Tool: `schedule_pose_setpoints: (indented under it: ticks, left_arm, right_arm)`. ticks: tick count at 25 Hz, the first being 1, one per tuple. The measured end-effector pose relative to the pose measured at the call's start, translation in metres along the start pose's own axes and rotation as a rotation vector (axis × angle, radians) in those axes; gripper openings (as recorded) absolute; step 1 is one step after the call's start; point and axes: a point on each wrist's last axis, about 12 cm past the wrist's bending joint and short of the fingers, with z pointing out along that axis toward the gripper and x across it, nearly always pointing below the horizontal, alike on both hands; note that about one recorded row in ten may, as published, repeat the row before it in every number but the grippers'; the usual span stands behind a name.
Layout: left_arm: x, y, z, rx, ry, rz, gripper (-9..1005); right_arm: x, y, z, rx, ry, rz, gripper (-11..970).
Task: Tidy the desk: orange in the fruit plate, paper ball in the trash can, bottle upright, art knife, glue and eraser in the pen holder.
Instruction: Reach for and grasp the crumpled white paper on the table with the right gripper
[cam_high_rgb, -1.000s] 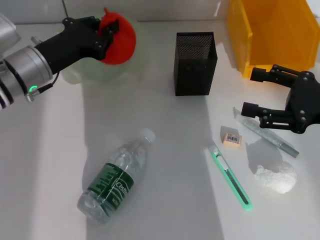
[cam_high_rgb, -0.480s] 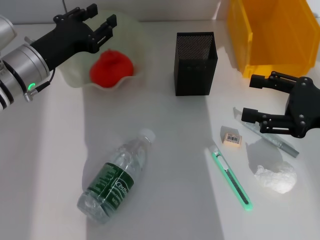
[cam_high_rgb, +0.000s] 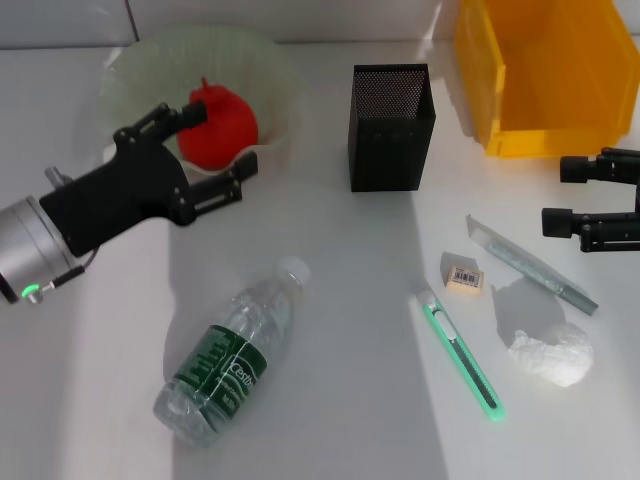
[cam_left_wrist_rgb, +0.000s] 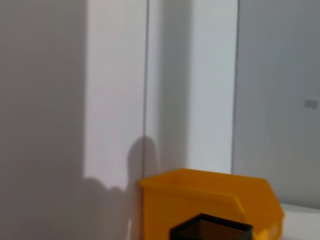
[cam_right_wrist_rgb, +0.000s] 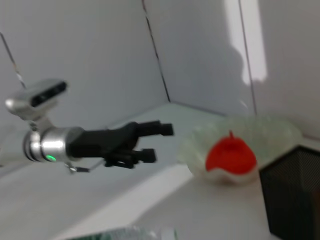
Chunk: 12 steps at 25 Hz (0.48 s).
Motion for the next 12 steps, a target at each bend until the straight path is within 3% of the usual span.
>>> schedule_pose_setpoints:
  ticks: [4, 7, 12]
  left_arm:
    - [0.008, -0.017, -0.006, 0.095, 0.050, 0.017, 871]
    - [0.011, -0.020, -0.008, 0.107, 0.069, 0.014, 872]
    - [0.016, -0.024, -0.008, 0.121, 0.091, 0.008, 872]
  right_arm:
    - [-0.021, -0.002, 0.001, 0.124, 0.287, 0.135, 838]
    - [-0.037, 0.002, 0.010, 0.230, 0.486, 0.229, 837]
    - [-0.046, 0.018, 0.036, 0.219, 0.684, 0.206, 838]
